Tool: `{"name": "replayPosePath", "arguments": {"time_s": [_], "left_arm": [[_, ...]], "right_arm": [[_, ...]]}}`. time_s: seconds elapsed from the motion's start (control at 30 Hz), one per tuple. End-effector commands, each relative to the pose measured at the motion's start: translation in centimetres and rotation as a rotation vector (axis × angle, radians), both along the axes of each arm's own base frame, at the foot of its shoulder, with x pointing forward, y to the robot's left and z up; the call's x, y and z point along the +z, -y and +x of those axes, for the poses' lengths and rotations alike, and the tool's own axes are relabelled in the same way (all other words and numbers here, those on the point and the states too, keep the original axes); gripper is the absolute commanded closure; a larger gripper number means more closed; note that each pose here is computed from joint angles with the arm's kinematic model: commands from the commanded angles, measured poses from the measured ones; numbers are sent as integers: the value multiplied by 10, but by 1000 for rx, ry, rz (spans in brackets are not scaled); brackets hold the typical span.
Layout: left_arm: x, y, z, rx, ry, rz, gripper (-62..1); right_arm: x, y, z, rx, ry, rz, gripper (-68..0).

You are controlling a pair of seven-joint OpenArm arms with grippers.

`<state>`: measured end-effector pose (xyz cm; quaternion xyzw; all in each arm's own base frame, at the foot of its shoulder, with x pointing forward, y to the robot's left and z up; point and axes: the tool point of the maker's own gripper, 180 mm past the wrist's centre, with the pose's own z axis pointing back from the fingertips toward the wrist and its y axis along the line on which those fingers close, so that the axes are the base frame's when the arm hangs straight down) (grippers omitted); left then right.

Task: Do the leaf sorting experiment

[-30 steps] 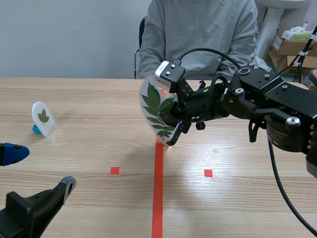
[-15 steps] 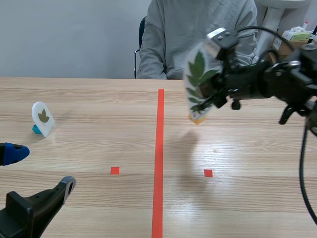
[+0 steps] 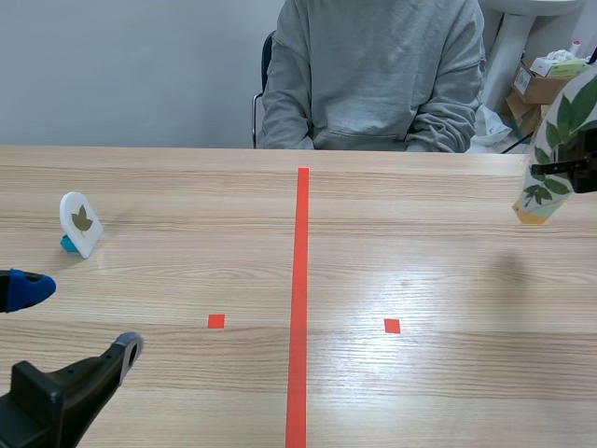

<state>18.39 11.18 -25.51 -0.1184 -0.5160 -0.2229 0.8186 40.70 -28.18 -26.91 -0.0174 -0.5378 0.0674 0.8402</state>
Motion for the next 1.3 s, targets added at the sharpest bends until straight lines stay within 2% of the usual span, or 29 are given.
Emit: {"name": "replayPosePath", "arguments": {"time_s": [0.0, 0.23, 0.37, 0.53, 0.73, 0.97, 1.03, 1.13, 1.27], "left_arm": [[4, 2, 1, 5, 14, -19, -585], [4, 2, 1, 5, 14, -19, -585], [4, 2, 2, 5, 15, -19, -585], [4, 2, 2, 6, 14, -23, -585], [4, 2, 1, 6, 11, -21, -585], [4, 2, 1, 7, 11, -24, -585], [4, 2, 1, 7, 11, -24, -585], [4, 2, 1, 7, 11, -24, -585], [4, 2, 1, 7, 11, -24, -585]], "right_arm": [[9, 5, 11, -1, 23, -21, -15], [-10, 22, 24, -60, 8, 28, -15], [-18, 17, 33, -48, -12, 11, -15], [-33, -3, 43, -8, -43, -4, -15], [-42, -17, 45, 16, -58, -24, -15], [-46, -16, 43, 25, -79, -68, -25], [-48, -15, 42, 24, -92, -72, -88], [-49, -15, 41, 23, -100, -72, -228], [-49, -15, 41, 22, -102, -72, -378]]}}
